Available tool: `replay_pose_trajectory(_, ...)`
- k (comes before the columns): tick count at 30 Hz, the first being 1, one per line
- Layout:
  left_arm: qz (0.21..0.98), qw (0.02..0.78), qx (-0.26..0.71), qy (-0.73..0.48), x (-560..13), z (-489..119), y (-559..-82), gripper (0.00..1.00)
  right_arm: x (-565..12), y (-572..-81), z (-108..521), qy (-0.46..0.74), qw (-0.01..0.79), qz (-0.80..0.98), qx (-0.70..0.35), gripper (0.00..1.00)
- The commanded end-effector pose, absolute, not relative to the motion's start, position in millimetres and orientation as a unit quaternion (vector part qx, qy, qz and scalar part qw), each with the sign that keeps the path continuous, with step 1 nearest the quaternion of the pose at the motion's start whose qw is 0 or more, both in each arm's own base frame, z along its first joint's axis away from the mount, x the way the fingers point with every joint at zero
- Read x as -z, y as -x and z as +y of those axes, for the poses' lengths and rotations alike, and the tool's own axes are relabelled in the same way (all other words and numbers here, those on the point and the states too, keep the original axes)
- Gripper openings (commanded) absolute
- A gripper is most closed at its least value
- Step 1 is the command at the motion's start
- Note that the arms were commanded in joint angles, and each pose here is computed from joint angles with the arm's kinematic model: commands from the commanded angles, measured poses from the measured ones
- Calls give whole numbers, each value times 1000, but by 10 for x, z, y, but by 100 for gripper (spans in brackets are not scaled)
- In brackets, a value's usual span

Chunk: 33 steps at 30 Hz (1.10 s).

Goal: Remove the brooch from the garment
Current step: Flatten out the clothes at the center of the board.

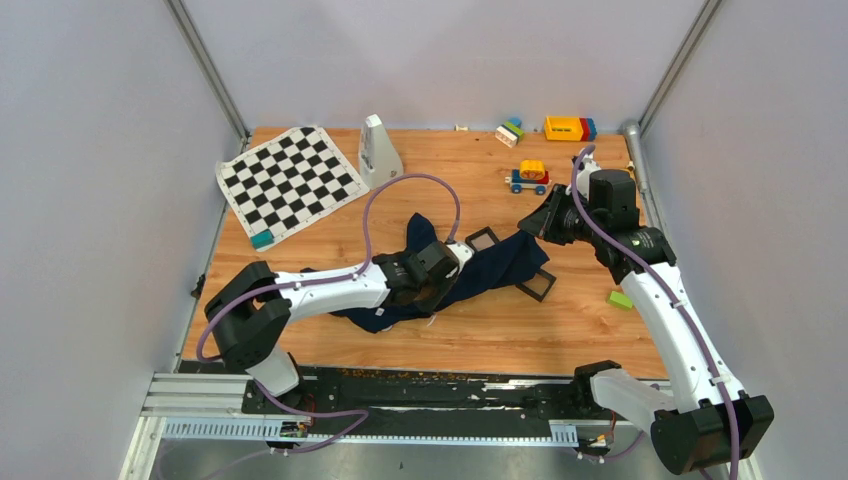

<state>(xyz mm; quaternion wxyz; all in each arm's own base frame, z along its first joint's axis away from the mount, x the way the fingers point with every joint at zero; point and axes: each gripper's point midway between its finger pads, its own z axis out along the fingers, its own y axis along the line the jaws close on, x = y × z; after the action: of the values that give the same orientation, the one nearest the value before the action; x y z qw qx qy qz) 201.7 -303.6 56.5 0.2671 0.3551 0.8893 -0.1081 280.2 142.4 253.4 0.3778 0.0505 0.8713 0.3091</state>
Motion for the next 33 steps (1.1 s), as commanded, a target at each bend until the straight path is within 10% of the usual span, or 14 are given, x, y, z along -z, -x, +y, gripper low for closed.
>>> replay_pose_trajectory(1, 889, 305, 101, -326, -807, -3108, -2174, 0, -2615, -2839, 1388, -40, 407, 861, -304, 0)
replay_pose_trajectory(18, 857, 505, 102, -16, -3402, -1057, -2904, 0, -3187, -3025, 1117, -86, 478, 839, -246, 0)
replay_pose_trajectory(33, 735, 665, 64, 115, -4789, 21, -1636, 0, -4941, -1679, 1111, -1, 635, 682, -363, 0)
